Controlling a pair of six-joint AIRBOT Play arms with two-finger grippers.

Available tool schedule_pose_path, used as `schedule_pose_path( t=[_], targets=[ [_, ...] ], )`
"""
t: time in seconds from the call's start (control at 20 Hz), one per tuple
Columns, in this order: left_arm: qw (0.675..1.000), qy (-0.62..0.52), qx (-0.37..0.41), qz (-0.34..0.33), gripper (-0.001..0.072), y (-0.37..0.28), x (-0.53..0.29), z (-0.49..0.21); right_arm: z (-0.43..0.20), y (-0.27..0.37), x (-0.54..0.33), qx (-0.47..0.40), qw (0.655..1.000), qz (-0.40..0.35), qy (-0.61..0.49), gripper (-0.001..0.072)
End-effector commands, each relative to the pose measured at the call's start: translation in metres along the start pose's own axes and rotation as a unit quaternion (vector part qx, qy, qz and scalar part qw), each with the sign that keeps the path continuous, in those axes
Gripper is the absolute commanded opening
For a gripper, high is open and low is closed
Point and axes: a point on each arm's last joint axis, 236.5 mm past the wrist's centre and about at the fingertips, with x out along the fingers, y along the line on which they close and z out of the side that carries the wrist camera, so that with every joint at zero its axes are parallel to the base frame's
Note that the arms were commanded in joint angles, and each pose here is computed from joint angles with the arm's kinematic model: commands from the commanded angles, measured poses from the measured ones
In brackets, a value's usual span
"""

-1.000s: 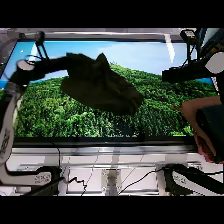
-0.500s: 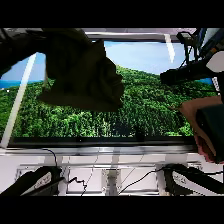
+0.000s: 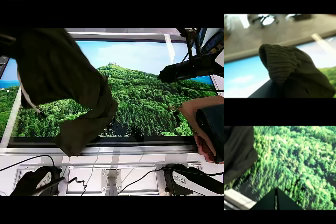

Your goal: Fold the clothes and pants, and hang the long-sleeved shirts on hangers.

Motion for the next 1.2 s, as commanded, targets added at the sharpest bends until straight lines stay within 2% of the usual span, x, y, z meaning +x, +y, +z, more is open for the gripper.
schedule_pose_path(
  t=[0.0,0.2,0.45,0.5,0.6,0.65,0.75,0.8,0.85,1.15],
  targets=[
    [0.981,0.115,0.009,0.157,0.0037,0.083,-0.016,-0.056,-0.008,0.000,0.011,-0.016,1.000,0.007,0.011,0.0015],
    [0.962,0.173,-0.037,0.207,0.0037,0.143,0.002,-0.106,-0.034,0.002,0.036,0.003,0.999,0.027,0.046,0.0015],
    [0.934,0.259,-0.077,0.233,0.0037,0.195,0.027,-0.187,-0.076,0.068,0.086,0.067,0.980,0.169,0.081,0.0015],
    [0.930,0.272,-0.082,0.233,0.0037,0.200,0.032,-0.200,-0.082,0.085,0.094,0.073,0.975,0.189,0.086,0.0055],
    [0.922,0.299,-0.089,0.231,0.0037,0.207,0.044,-0.228,-0.080,0.115,0.111,0.065,0.974,0.204,0.068,0.0329],
    [0.916,0.317,-0.088,0.229,0.0037,0.211,0.050,-0.244,-0.072,0.130,0.120,0.070,0.976,0.201,0.050,0.0357],
    [0.903,0.355,-0.079,0.228,0.0037,0.218,0.061,-0.278,-0.065,0.162,0.135,0.136,0.968,0.203,0.051,0.0363],
    [0.898,0.368,-0.072,0.228,0.0037,0.222,0.066,-0.292,-0.071,0.183,0.143,0.160,0.962,0.211,0.068,0.0489],
    [0.895,0.379,-0.067,0.227,0.0037,0.225,0.071,-0.305,-0.083,0.207,0.149,0.166,0.956,0.224,0.093,0.0580],
    [0.894,0.386,-0.064,0.220,0.0037,0.230,0.095,-0.338,-0.151,0.328,0.172,0.204,0.912,0.286,0.213,0.0578]
  ],
)
